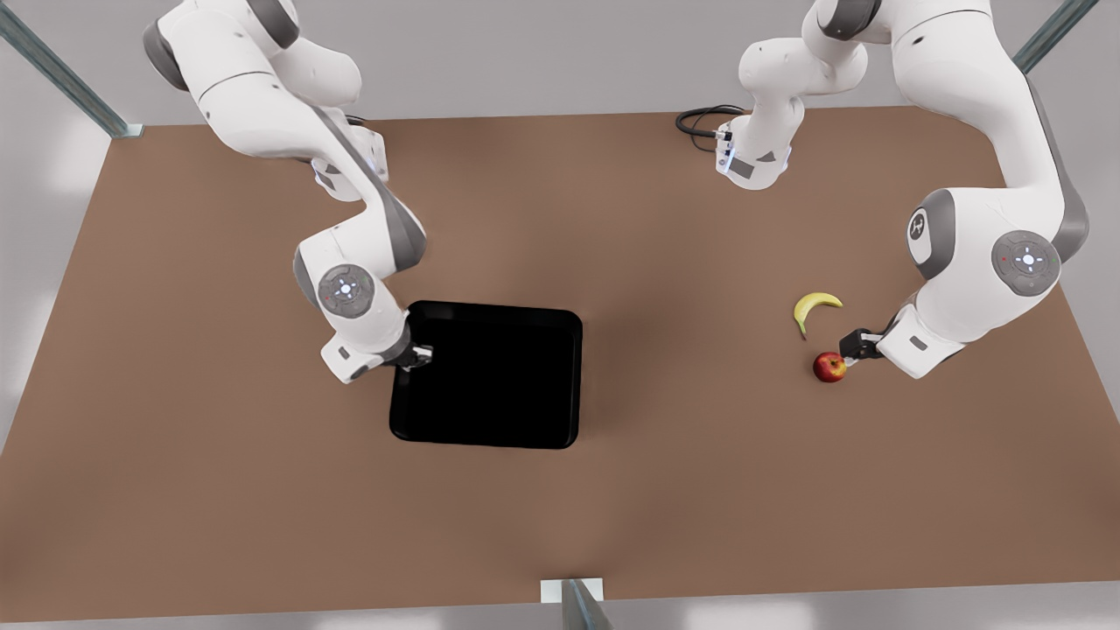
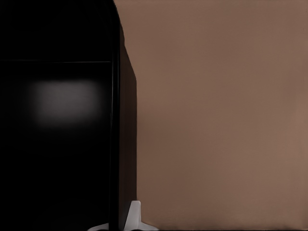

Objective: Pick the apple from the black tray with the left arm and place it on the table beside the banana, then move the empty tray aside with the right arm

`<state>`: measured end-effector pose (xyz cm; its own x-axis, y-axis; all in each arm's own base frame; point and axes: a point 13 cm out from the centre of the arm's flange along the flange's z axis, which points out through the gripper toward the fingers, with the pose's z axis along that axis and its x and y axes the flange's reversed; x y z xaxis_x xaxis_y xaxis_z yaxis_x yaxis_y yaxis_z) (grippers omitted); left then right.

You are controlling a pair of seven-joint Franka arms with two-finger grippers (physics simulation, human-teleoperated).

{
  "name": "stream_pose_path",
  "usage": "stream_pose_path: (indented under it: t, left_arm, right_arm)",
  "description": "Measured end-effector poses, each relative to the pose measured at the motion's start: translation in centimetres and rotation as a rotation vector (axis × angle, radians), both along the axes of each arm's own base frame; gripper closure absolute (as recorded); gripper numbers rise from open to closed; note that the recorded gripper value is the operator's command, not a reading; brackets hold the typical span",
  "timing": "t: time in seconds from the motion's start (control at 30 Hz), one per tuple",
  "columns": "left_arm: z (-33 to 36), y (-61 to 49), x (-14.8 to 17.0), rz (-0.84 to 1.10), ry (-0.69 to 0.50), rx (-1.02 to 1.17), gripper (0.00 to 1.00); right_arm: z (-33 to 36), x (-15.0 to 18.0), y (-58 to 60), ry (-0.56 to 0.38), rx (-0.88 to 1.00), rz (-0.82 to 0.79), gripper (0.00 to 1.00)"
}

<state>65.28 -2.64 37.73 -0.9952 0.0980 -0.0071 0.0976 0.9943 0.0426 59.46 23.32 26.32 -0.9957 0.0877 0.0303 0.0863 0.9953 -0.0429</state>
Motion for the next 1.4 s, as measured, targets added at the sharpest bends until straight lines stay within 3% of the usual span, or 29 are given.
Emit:
stream_pose_path:
  t: [0.57,0.8,1.03,1.07,1.1,1.13,1.17,1.4]
  left_arm:
    - [0.0,0.0,0.0,0.009,-0.001,0.000,0.00]
    - [0.2,0.6,0.1,0.022,-0.004,0.003,0.00]
    - [0.0,0.5,0.1,0.022,-0.004,0.002,0.00]
    - [0.1,0.4,0.2,0.022,-0.005,0.001,0.00]
    - [0.2,0.3,0.3,0.021,-0.009,0.001,0.00]
    - [0.5,0.0,0.6,0.017,-0.017,0.000,0.00]
    - [0.7,-0.7,1.0,0.005,-0.025,-0.001,0.00]
    - [2.2,-1.1,2.0,-0.001,-0.050,0.000,0.00]
  right_arm:
    - [1.5,0.5,-23.5,0.164,-0.078,0.220,1.00]
    - [-7.6,-0.1,-26.8,0.293,-0.042,0.356,1.00]
    - [-12.7,1.8,-26.6,0.312,-0.045,0.456,0.98]
    - [-12.9,2.0,-26.7,0.312,-0.046,0.463,0.92]
    - [-13.1,2.0,-26.8,0.313,-0.046,0.470,0.67]
    - [-13.3,2.0,-26.9,0.316,-0.048,0.474,0.22]
    - [-13.8,1.9,-27.4,0.322,-0.051,0.474,0.00]
    - [-10.4,4.1,-28.6,0.266,-0.108,0.479,0.00]
